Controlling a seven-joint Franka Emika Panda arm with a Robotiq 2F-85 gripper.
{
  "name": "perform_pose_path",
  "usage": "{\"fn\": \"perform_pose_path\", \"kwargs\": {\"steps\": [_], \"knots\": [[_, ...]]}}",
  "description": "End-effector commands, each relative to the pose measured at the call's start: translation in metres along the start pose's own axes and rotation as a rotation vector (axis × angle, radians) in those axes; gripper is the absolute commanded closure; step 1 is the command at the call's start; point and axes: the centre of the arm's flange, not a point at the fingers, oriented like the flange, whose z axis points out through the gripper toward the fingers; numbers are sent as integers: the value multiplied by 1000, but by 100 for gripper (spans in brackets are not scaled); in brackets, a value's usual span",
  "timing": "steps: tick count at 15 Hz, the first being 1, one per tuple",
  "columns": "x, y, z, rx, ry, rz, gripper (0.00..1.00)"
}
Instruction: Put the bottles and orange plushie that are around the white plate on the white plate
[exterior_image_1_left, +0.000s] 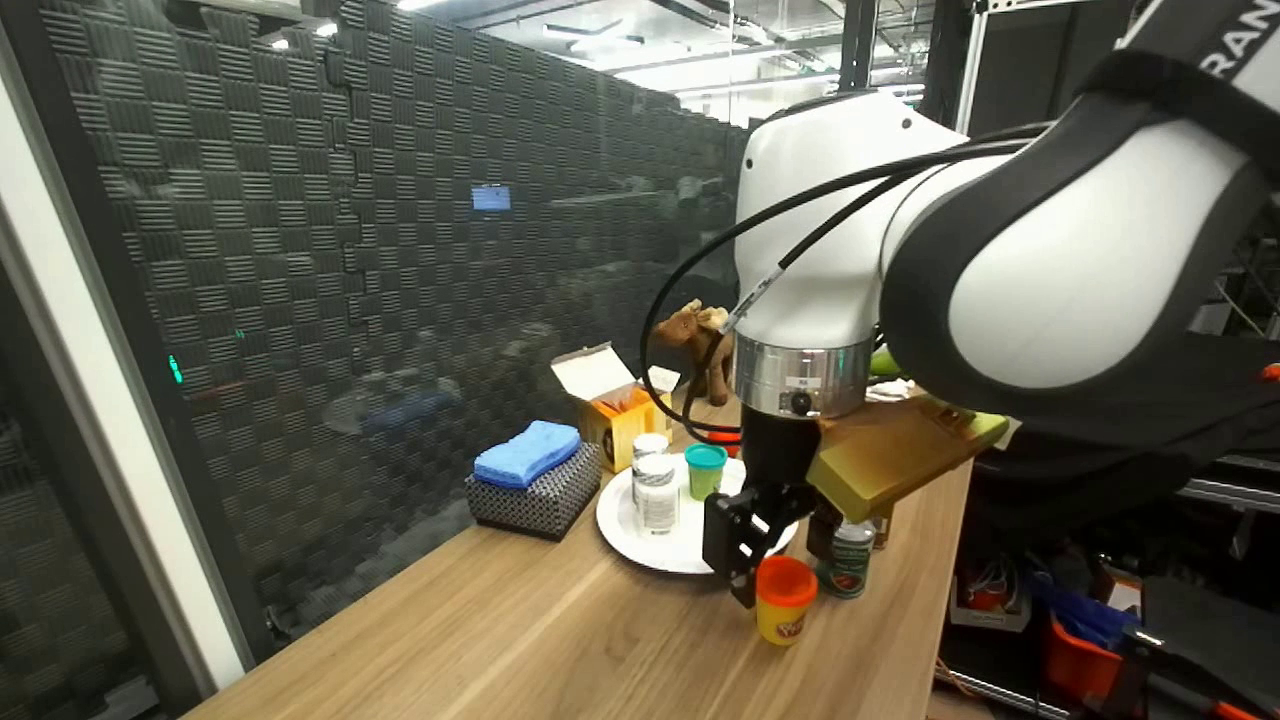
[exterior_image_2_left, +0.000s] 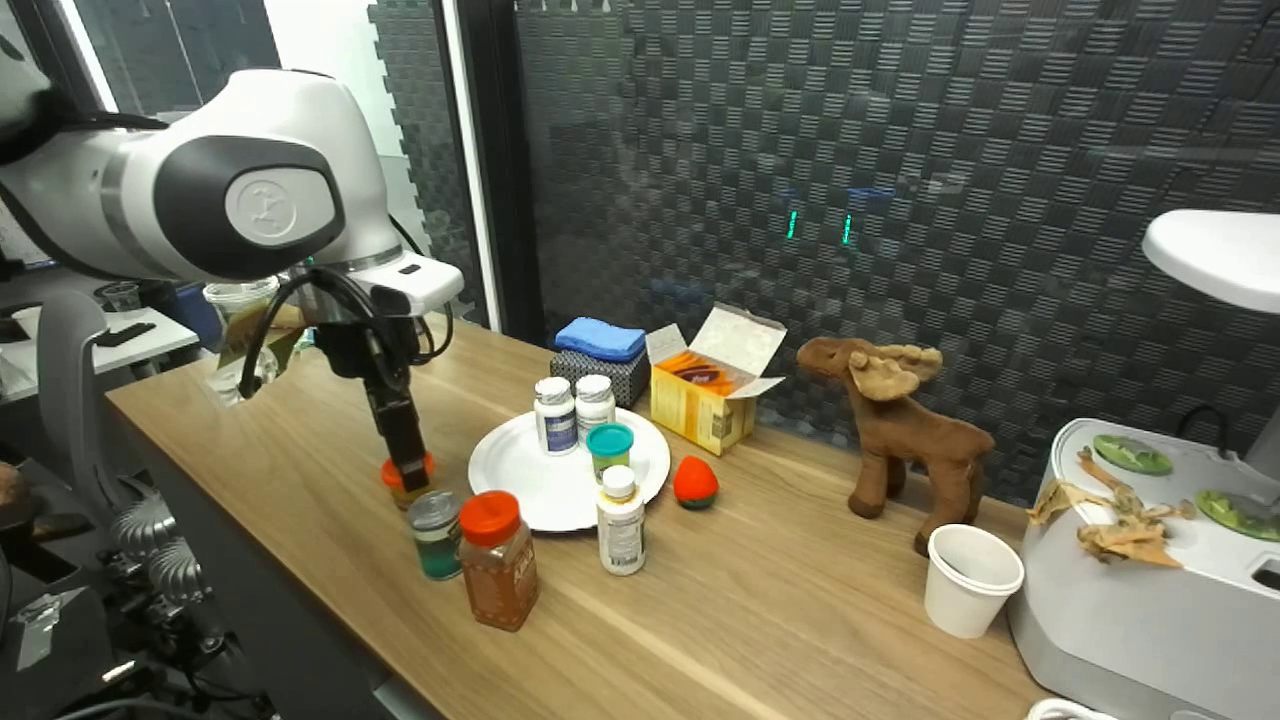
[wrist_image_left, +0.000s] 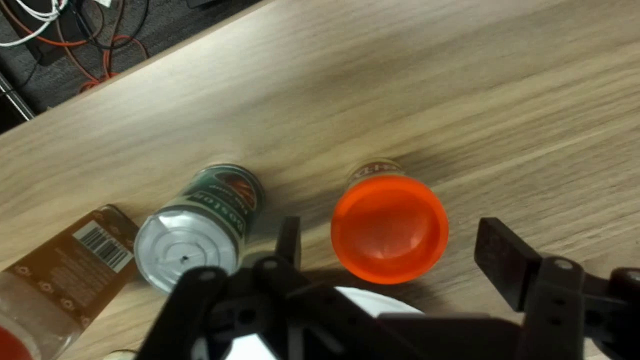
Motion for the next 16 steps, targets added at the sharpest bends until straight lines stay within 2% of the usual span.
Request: {"fn": "perform_pose_path", "kwargs": {"steps": [1, 5, 11, 16], "knots": [[10, -4, 0, 9, -24, -5, 42], [3, -1, -1, -5, -26, 6, 71], [6, -9, -33, 8, 45, 5, 71], [32, -13, -53, 9, 111, 12, 71]]}}
